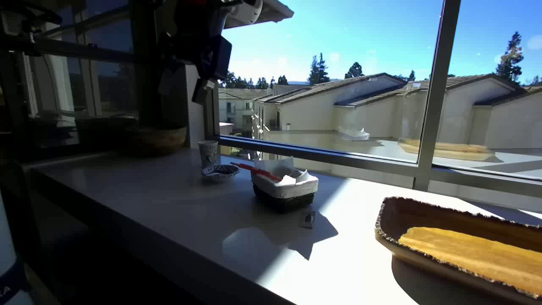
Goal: Put the red object directly onto the counter
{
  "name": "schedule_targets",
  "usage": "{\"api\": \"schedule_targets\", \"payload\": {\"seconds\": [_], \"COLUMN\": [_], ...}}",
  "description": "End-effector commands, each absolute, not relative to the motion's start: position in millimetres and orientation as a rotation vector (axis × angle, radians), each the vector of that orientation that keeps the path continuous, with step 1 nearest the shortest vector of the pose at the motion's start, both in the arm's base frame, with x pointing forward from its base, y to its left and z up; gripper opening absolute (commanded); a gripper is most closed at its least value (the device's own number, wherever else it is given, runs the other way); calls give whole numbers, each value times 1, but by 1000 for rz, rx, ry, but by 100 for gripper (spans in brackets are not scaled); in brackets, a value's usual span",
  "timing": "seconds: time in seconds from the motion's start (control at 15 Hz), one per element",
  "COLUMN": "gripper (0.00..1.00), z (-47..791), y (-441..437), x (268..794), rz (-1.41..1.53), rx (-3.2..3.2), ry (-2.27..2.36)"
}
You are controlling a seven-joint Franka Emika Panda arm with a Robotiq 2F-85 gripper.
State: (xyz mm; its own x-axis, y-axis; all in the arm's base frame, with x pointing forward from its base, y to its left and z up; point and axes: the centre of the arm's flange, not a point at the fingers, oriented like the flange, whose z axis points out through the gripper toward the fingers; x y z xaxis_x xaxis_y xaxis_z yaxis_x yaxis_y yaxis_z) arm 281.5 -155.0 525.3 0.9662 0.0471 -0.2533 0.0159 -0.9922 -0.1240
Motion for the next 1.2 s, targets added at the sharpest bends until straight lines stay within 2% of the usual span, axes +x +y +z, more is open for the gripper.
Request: {"api": "schedule_targets", "payload": {"seconds": [0.0, 0.47, 0.87, 1.13], "gripper": [100, 100, 100, 100], "z": [525, 525, 491, 471], "y": [-155, -155, -100, -98], "x": [282, 282, 353, 411], "rz": [390, 390, 223, 90], "rx": [-2995, -2995, -2940, -2867], "ry": [-48, -48, 366, 666]}}
